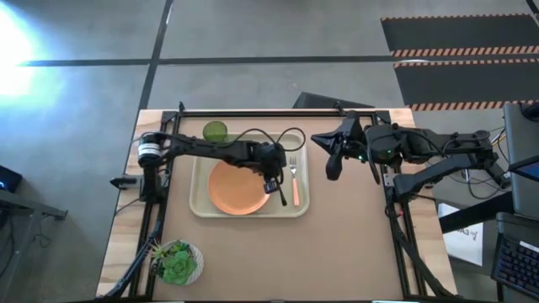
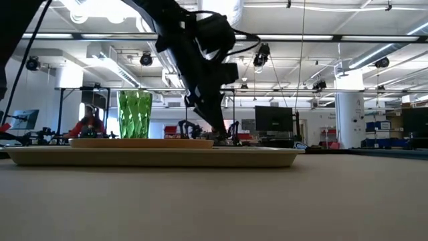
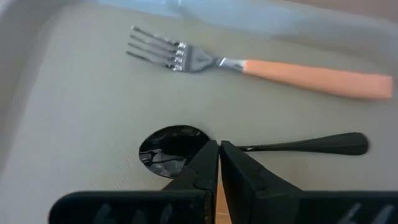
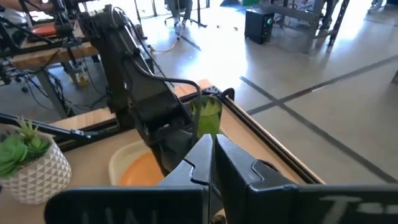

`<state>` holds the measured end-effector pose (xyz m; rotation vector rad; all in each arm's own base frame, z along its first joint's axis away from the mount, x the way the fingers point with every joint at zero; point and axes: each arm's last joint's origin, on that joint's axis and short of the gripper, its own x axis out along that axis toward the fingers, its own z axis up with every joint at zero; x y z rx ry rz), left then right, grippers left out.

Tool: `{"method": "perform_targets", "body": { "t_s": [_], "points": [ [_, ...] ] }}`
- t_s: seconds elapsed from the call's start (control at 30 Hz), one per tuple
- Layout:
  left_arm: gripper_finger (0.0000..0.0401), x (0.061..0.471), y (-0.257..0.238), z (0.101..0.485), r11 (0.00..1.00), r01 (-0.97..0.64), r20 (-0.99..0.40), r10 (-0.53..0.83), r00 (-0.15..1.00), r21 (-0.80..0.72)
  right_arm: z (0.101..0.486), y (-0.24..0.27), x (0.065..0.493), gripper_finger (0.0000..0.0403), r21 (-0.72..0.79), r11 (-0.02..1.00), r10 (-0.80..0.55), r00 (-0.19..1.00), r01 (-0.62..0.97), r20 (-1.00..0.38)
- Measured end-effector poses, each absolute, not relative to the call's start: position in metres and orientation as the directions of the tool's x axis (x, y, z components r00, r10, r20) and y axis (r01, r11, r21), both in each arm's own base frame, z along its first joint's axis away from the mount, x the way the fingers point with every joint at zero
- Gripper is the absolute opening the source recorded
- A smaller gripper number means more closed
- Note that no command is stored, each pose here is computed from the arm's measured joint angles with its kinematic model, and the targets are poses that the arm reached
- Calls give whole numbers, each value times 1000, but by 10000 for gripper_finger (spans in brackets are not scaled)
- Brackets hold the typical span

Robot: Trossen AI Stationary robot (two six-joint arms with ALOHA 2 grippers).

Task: Pick and place plate/cup/fork/spoon on tray
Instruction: Adjust the black spoon on the white serving tray

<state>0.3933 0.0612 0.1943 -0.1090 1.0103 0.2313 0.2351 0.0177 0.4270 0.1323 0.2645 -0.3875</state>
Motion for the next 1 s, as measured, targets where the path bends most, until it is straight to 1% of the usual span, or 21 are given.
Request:
{"method": "perform_targets", "body": {
  "t_s": [0.13, 0.47, 0.8, 0.93, 1.0],
  "points": [
    [0, 394, 68, 186, 966, -258, -861, 146, 487, 18, 427, 18, 235, 9, 65, 920, -355, 892, 386, -279],
    [0, 393, 88, 184, 952, -305, -854, 173, 491, 17, 425, 18, 235, 9, 53, 920, -356, 885, 388, -302],
    [0, 389, 93, 182, 957, -289, -865, 174, 471, 35, 423, 18, 234, 9, 46, 920, -357, 880, 390, -314],
    [0, 384, 102, 180, 939, -331, -876, 233, 423, 90, 423, 18, 234, 9, 47, 920, -357, 879, 390, -316],
    [0, 383, 106, 181, 935, -336, -873, 254, 417, 112, 423, 18, 234, 9, 47, 920, -357, 879, 390, -316]
  ]
}}
